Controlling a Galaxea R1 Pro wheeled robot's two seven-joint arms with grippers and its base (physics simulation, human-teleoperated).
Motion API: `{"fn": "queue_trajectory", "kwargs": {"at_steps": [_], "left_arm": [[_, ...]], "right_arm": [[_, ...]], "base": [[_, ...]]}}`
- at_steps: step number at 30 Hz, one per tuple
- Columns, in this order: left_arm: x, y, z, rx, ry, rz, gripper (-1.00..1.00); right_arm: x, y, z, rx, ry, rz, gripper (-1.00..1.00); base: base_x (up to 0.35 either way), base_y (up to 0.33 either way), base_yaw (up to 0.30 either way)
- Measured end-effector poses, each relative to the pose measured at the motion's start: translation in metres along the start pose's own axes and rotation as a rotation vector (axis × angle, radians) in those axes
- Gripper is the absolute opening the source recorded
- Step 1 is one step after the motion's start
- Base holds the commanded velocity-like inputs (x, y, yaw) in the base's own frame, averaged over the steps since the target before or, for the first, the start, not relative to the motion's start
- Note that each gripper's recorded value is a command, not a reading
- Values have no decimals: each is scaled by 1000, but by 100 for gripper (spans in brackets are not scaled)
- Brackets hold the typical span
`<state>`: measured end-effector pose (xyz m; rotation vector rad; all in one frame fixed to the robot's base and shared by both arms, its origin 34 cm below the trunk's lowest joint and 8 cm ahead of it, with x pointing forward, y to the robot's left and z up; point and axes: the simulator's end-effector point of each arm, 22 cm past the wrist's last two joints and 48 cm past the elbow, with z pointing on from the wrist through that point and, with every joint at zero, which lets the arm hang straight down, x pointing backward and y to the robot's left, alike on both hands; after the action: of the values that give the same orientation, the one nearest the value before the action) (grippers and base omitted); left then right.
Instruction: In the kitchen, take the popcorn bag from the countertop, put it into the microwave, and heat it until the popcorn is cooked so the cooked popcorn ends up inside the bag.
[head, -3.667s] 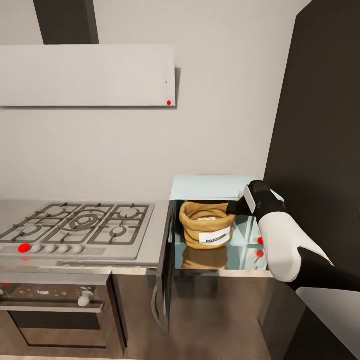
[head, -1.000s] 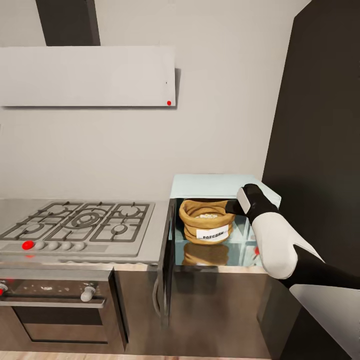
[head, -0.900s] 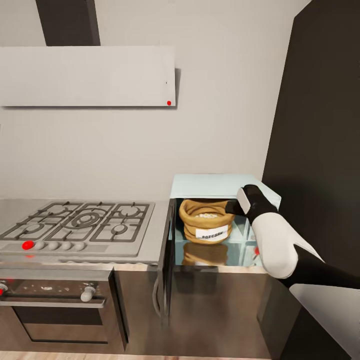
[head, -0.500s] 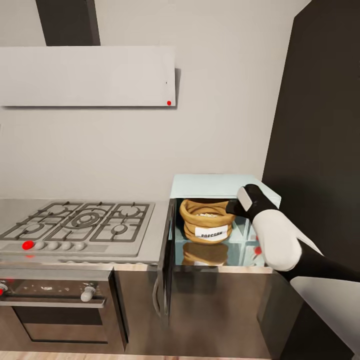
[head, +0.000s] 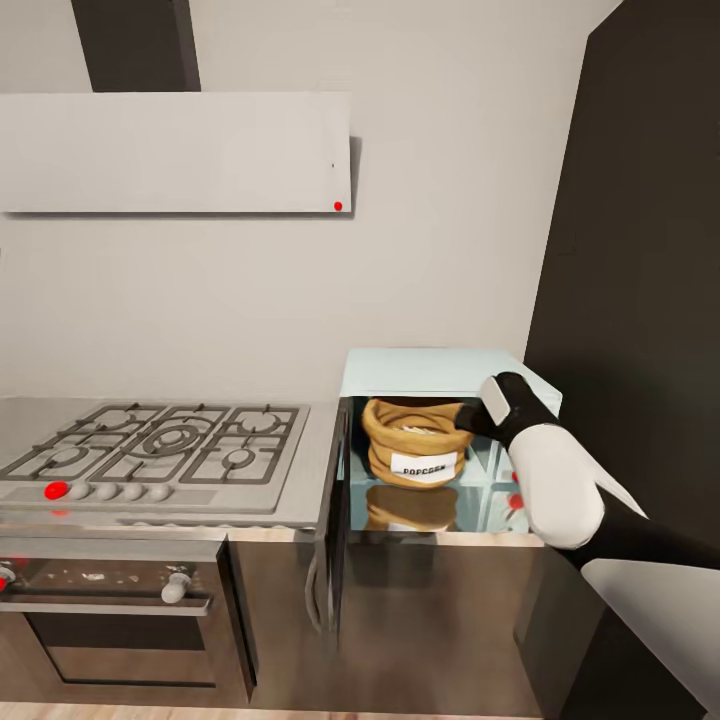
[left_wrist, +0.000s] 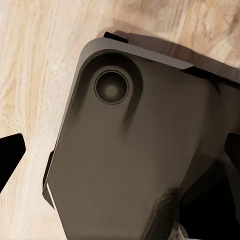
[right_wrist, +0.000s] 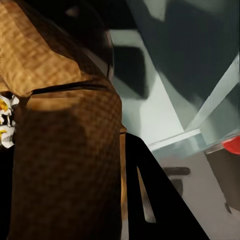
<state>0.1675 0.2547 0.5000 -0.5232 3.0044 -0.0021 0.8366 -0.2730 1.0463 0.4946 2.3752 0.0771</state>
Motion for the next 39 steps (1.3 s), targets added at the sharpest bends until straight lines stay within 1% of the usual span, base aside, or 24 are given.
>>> {"fn": "queue_trajectory", "kwargs": {"at_steps": [2, 11, 12, 13, 15, 17, 19, 30, 39], "left_arm": [[0, 0, 0, 0, 0, 0, 100], [0, 0, 0, 0, 0, 0, 100], [0, 0, 0, 0, 0, 0, 100], [0, 0, 0, 0, 0, 0, 100], [0, 0, 0, 0, -1, 0, 100], [0, 0, 0, 0, -1, 0, 100], [0, 0, 0, 0, -1, 0, 100], [1, 0, -1, 2, -5, -1, 100], [1, 0, -2, 3, -8, -2, 100]], "right_arm": [[1, -1, 1, -4, 3, 10, -100], [2, -3, 1, -7, 14, 16, -100], [6, -10, -6, 9, 58, -6, -100], [7, -13, -9, 14, 73, -10, -100], [8, -12, -10, 11, 77, -9, -100], [7, -8, -11, 13, 83, -27, -100], [8, -9, -11, 14, 87, -27, -100], [11, -11, -14, 14, 84, -25, -100], [8, -10, -11, 11, 47, -13, -100]], "base": [[0, 0, 0], [0, 0, 0], [40, 0, 0], [155, 0, 0], [250, 0, 0], [99, 0, 0], [24, 0, 0], [22, 0, 0], [1, 0, 0]]}}
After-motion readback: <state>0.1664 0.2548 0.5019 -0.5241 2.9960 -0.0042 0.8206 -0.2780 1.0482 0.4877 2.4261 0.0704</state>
